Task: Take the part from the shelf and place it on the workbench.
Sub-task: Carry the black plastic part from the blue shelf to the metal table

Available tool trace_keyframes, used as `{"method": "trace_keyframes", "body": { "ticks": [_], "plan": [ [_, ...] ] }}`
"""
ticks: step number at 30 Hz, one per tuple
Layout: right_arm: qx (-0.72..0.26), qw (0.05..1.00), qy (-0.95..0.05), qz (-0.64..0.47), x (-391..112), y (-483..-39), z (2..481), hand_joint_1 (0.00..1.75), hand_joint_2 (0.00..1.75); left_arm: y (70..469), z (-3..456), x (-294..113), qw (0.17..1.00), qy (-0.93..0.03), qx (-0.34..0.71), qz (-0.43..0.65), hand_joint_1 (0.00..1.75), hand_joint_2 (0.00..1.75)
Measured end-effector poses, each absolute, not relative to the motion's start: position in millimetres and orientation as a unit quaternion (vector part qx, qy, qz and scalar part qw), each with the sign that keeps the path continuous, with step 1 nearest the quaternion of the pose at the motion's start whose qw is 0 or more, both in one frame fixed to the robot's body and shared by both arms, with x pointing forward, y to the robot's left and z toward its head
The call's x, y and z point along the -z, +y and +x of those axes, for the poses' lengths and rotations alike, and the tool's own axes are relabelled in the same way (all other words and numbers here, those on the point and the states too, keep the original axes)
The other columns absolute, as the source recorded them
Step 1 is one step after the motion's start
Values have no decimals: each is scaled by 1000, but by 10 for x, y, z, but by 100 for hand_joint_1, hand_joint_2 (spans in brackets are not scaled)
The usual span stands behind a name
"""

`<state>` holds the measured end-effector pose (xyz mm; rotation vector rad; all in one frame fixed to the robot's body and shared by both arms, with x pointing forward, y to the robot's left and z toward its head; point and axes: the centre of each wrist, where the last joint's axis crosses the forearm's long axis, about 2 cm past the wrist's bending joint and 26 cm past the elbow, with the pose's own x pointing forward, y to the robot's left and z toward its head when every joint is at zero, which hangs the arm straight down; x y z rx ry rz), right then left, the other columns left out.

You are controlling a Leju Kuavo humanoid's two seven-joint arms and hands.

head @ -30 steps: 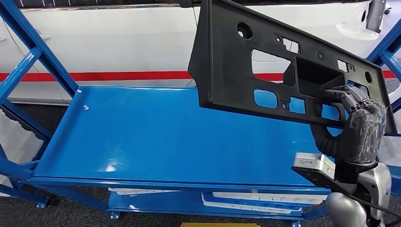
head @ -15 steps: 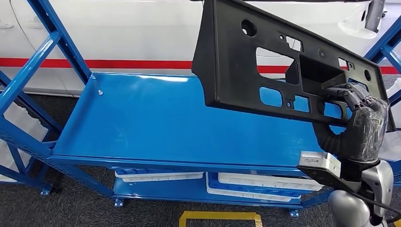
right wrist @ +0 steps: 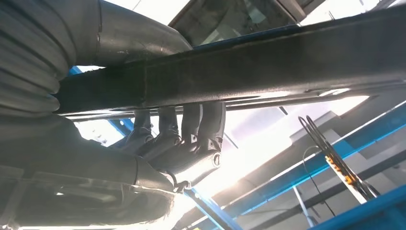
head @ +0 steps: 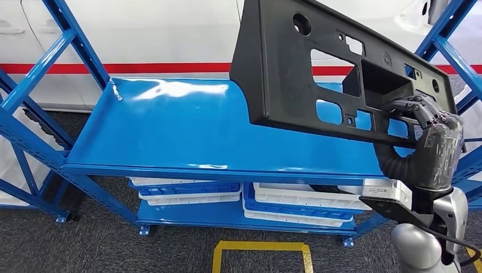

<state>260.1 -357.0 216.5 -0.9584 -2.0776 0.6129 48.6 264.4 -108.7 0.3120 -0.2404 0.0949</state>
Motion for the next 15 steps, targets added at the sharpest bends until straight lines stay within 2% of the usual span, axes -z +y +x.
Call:
{"method": "trace_keyframes", "body": {
  "ticks": [15],
  "plan": [
    [-213, 384, -828, -348, -2102, -3557, 2620, 175, 175, 2584, 475, 1082, 978, -107, -58, 169, 0, 175]
  ]
}}
